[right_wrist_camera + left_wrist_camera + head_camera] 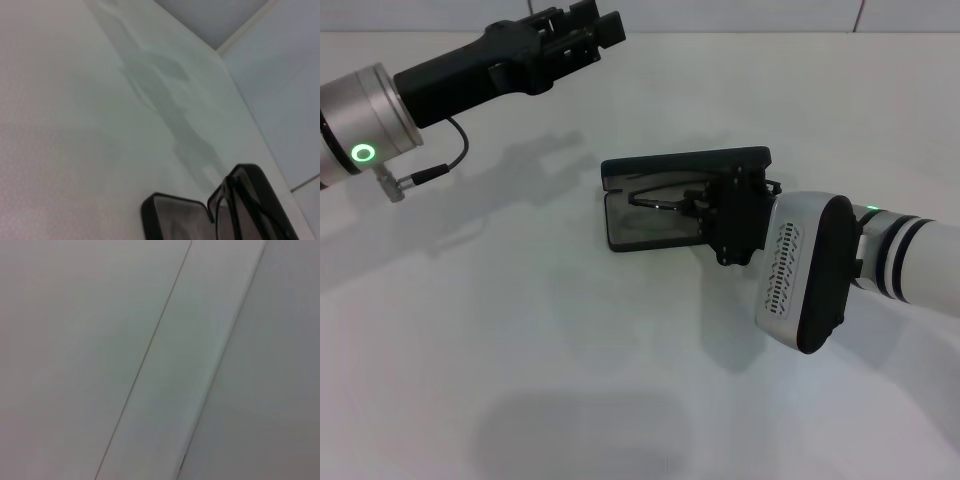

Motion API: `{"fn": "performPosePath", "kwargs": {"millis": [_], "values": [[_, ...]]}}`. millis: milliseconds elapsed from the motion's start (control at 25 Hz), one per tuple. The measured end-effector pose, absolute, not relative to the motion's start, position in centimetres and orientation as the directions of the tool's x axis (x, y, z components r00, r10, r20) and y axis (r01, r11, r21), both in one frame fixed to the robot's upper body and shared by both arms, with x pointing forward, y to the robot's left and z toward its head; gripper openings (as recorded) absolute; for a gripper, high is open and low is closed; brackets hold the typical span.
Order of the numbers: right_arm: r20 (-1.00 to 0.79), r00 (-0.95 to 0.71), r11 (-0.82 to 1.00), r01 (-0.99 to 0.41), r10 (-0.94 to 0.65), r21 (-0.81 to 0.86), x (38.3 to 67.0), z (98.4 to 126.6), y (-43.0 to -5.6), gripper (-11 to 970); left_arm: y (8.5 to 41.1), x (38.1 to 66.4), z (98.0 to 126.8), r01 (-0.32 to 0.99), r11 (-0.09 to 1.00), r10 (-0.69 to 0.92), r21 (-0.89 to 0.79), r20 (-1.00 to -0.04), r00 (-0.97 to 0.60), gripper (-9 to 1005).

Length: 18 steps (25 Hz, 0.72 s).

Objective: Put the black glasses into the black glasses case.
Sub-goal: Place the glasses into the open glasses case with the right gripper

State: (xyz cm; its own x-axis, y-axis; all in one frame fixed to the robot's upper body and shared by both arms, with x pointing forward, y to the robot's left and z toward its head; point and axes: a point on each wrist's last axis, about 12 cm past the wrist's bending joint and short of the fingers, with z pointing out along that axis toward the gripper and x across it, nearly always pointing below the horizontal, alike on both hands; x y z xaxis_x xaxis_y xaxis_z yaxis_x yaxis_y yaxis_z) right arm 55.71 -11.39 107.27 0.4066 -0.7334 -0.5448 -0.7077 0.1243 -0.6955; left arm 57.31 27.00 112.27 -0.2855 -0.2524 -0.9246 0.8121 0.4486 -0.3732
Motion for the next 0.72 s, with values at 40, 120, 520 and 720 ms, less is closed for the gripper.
{"fn": "performPosePath", "kwargs": {"millis": [40, 120, 520, 720], "values": [[-0.546, 0.403, 0.127, -0.709, -0.734, -0.694, 55.73, 107.23, -11.42, 127, 26.96, 57.31, 112.25, 0.813, 0.449, -0.251, -0.371, -0.925, -0.284, 555], [-0.548, 0.400, 0.131, -0.709, -0.735, -0.693, 55.74, 107.20, -11.44, 127, 26.84, 57.28, 112.20, 0.817, 0.450, -0.247, -0.361, -0.929, -0.274, 555], [-0.531, 0.407, 0.113, -0.706, -0.743, -0.699, 55.35, 106.77, -11.34, 165, 26.34, 57.26, 112.05, 0.823, 0.443, -0.237, -0.355, -0.932, -0.274, 555], [-0.531, 0.401, 0.119, -0.705, -0.747, -0.699, 55.33, 106.68, -11.50, 226, 26.00, 57.17, 111.92, 0.826, 0.439, -0.240, -0.354, -0.932, -0.272, 555]]}}
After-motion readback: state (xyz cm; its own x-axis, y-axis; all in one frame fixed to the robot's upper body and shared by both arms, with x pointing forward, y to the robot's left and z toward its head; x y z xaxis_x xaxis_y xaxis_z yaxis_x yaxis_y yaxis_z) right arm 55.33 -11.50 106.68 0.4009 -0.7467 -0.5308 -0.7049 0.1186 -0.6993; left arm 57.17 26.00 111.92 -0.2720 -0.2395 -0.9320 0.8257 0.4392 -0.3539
